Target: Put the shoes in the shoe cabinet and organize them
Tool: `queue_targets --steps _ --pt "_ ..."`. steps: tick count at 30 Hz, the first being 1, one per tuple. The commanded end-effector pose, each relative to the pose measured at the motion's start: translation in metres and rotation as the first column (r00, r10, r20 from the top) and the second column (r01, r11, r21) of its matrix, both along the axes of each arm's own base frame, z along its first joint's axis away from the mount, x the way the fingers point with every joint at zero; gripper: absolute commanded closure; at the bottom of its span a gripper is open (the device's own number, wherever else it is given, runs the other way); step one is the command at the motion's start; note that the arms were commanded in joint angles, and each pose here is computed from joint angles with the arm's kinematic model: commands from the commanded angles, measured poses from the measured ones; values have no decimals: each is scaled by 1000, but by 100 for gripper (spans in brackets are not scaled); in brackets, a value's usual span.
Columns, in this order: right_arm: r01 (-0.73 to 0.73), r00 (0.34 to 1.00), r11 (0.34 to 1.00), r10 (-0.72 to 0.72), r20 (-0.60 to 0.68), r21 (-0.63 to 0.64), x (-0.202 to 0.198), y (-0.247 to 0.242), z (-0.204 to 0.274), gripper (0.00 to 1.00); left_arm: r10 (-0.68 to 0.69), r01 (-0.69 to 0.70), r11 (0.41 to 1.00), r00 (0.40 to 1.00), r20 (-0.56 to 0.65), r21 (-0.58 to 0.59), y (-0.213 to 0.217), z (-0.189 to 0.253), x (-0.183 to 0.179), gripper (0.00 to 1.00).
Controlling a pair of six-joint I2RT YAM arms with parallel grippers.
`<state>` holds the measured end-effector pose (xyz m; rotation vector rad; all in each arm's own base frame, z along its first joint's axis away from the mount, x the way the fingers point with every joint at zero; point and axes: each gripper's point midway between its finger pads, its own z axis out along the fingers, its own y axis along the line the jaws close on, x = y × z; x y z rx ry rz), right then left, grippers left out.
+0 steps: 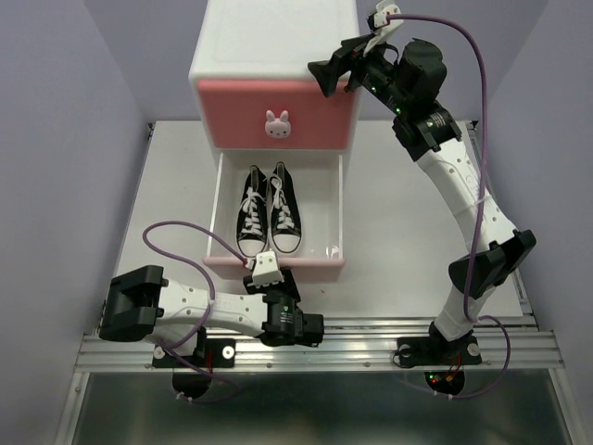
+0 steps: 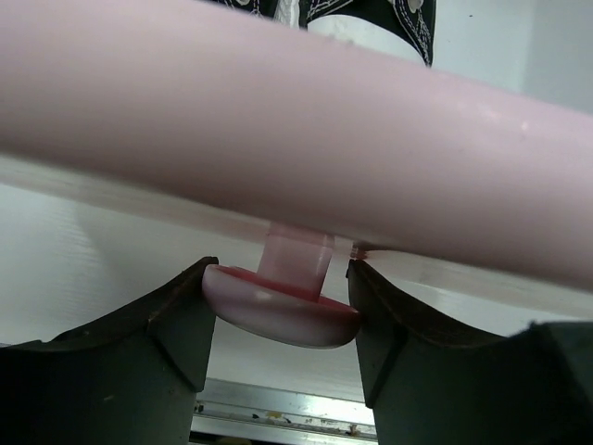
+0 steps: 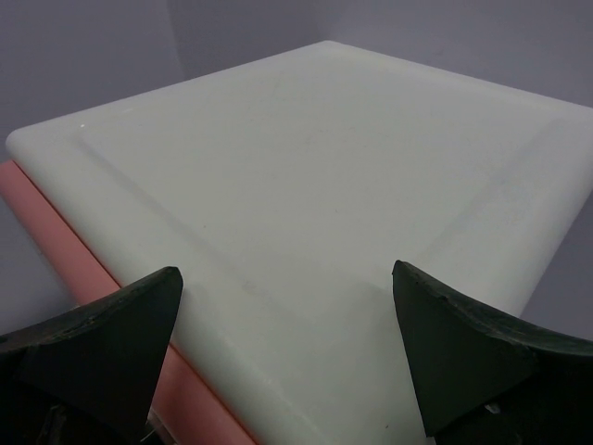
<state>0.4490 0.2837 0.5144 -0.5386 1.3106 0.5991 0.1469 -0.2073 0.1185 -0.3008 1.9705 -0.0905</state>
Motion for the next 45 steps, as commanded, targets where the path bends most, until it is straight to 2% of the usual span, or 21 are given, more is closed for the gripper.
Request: queue_targets --steps 1,2,3,4,14,20,22,23,24,25,26,27,28,30,34,37,42,44,45 --pt "-69 917 992 21 -399 -107 -2 17 -124 0 18 -20 1000 976 218 7 5 43 29 63" --pt "-69 917 992 21 -398 -106 -2 17 -123 0 11 -13 1000 971 238 5 0 49 31 71" --pt "-68 917 992 19 -399 -107 -3 16 -124 0 5 -7 1000 969 248 8 -4 56 32 98" --pt "-68 916 992 19 -400 -108 -4 15 -124 0 1 -4 1000 967 253 10 -6 59 32 100" --pt "-35 917 995 -7 -398 -96 -3 11 -118 0 -14 21 1000 952 307 -18 -23 130 38 100" --pt "-19 912 997 -15 -409 -78 1 12 -116 0 77 -75 997 949 305 -20 1 134 62 100" --pt "-17 906 997 -17 -423 -77 3 13 -121 0 90 -109 993 947 308 43 9 127 74 100" --pt "-17 905 997 -17 -425 -74 4 13 -122 0 101 -119 992 947 305 41 9 125 79 100" --pt "-20 903 997 -12 -430 -70 4 15 -122 0 116 -112 993 950 289 -29 3 128 85 100" --pt "-23 902 997 -9 -432 -68 6 16 -123 0 121 -121 992 963 239 -15 11 109 96 100" --pt "-24 902 998 -7 -432 -66 7 17 -123 0 136 -135 991 956 260 -24 15 113 106 100" --pt "-29 902 997 -2 -432 -65 7 18 -123 0 91 -65 993 951 296 -96 0 133 117 100" --pt "-31 902 997 -1 -431 -66 9 19 -124 0 95 -75 994 946 311 -74 10 122 126 100" --pt "-35 903 997 3 -430 -67 10 21 -124 0 101 -46 987 921 377 -152 4 139 144 100" --pt "-38 903 996 3 -429 -75 10 21 -126 0 145 -134 989 922 360 -55 12 127 190 100" --pt "-39 904 996 -1 -427 -84 8 19 -128 0 181 -157 983 898 400 -92 18 129 223 100" --pt "-39 905 995 -2 -425 -88 5 17 -128 0 195 -190 980 879 435 -54 9 124 276 100" --pt "-43 904 995 1 -428 -88 2 16 -130 0 209 -202 977 871 445 -65 6 127 300 94" --pt "-38 905 995 -3 -426 -89 2 15 -129 0 213 -213 976 868 450 -51 6 130 306 83"
